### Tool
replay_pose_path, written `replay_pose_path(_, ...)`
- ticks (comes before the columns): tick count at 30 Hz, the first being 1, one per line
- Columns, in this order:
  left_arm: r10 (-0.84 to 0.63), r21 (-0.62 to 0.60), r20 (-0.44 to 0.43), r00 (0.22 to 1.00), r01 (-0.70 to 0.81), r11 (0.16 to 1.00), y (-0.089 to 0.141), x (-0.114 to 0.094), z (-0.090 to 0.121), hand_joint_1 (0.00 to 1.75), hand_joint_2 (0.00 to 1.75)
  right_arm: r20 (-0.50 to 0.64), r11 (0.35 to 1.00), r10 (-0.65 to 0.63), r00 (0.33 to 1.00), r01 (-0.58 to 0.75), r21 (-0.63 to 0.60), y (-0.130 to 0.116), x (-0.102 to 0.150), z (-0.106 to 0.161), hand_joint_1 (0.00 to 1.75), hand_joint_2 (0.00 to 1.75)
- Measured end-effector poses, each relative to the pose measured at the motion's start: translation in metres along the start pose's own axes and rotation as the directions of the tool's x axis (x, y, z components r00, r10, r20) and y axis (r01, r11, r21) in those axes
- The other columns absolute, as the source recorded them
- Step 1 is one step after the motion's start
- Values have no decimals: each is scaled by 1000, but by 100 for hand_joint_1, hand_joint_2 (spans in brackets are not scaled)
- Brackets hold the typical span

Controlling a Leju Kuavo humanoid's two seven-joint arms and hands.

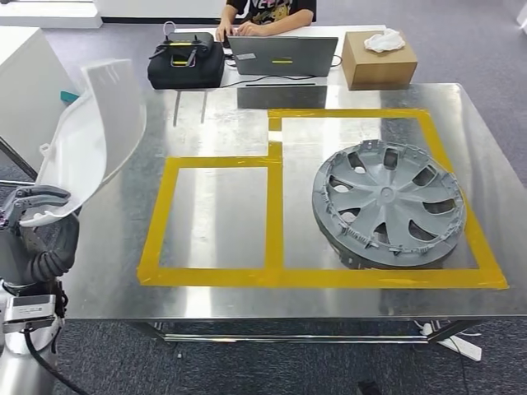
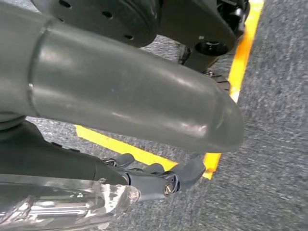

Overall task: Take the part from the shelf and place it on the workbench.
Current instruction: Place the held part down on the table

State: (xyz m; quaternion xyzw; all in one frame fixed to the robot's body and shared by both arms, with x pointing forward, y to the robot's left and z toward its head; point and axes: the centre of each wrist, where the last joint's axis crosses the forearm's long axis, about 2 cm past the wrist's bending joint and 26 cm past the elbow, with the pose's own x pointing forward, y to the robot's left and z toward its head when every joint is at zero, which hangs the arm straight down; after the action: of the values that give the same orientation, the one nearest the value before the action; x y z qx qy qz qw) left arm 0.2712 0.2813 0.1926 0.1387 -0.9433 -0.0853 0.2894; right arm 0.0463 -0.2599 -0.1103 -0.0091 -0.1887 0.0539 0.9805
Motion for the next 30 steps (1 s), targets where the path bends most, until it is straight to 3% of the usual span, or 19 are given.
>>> replay_pose_path(11, -30, -205, -88, 996, 12, 979, -37, -28, -8, 175, 175, -6, 999, 41, 999, -41, 25, 1, 7, -2, 0, 0)
replay_pose_path(19, -117, -427, -208, 971, 18, 904, -65, -58, 21, 175, 175, -10, 997, 68, 998, -68, 43, 1, 8, -2, 0, 0)
replay_pose_path(30, -143, -487, -250, 958, 3, 873, -72, -69, 34, 175, 175, -12, 997, 70, 997, -70, 45, 1, 8, -2, 0, 0)
